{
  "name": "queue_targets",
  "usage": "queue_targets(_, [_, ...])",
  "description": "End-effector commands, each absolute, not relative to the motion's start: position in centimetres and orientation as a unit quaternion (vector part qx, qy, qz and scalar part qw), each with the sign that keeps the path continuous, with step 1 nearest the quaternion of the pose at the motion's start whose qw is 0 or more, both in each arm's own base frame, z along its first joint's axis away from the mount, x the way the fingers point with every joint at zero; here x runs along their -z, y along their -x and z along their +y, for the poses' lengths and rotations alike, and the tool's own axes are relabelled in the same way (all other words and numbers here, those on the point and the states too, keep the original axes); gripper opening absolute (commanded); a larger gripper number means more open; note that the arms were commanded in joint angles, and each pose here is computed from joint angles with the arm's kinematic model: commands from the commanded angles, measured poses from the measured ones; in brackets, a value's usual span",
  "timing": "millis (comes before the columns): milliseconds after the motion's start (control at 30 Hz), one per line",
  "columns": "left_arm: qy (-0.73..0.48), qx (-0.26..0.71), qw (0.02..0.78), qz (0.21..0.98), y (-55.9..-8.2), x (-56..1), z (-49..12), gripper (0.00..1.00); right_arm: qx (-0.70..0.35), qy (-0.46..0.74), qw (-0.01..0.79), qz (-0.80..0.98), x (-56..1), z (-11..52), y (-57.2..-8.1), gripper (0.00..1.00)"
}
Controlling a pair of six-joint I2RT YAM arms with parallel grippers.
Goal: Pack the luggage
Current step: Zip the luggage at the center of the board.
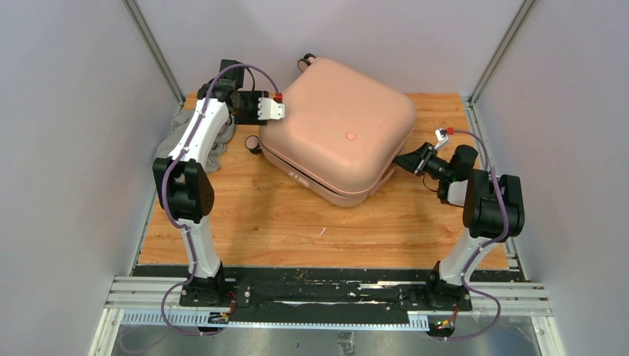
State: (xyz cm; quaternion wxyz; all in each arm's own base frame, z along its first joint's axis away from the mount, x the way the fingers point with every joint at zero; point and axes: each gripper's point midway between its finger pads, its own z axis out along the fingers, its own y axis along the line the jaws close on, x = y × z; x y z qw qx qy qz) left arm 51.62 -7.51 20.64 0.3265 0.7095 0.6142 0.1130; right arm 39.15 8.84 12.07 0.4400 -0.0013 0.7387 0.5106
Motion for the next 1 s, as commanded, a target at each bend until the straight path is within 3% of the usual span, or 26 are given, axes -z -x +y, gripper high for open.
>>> queue_targets(0, [-0.663, -0.12, 0.412, 0.613, -52.2, -26.4, -9.5, 0.0, -0.514, -0.015, 0.427, 0.744, -10.8, 8.8, -39.2, 0.38])
queue_targets(167, [-0.663, -0.121, 0.413, 0.612, -52.3, -26.4, -9.5, 0.0, -0.542, -0.011, 0.423, 0.726, -11.2, 9.4, -39.4, 0.35])
queue_targets(433, [-0.662, -0.121, 0.416, 0.612, -52.3, -26.7, -9.5, 0.0, -0.58, -0.019, 0.427, 0.693, -11.8, 9.9, -38.6, 0.13])
queue_targets(567, [-0.663, -0.121, 0.414, 0.612, -52.1, -26.6, -9.5, 0.0, -0.572, -0.019, 0.437, 0.694, -12.1, 9.8, -38.5, 0.1])
queue_targets(667, [-0.664, -0.123, 0.413, 0.612, -52.0, -26.6, -9.4, 0.0, -0.571, -0.019, 0.443, 0.691, -12.5, 9.6, -38.8, 0.13])
queue_targets(833, [-0.665, -0.122, 0.411, 0.611, -51.9, -26.5, -9.4, 0.0, -0.569, -0.017, 0.446, 0.691, -12.9, 9.2, -38.9, 0.33])
queue_targets(967, [-0.666, -0.121, 0.411, 0.61, -51.9, -26.5, -9.4, 0.0, -0.552, -0.022, 0.461, 0.695, -13.2, 8.3, -39.1, 0.41])
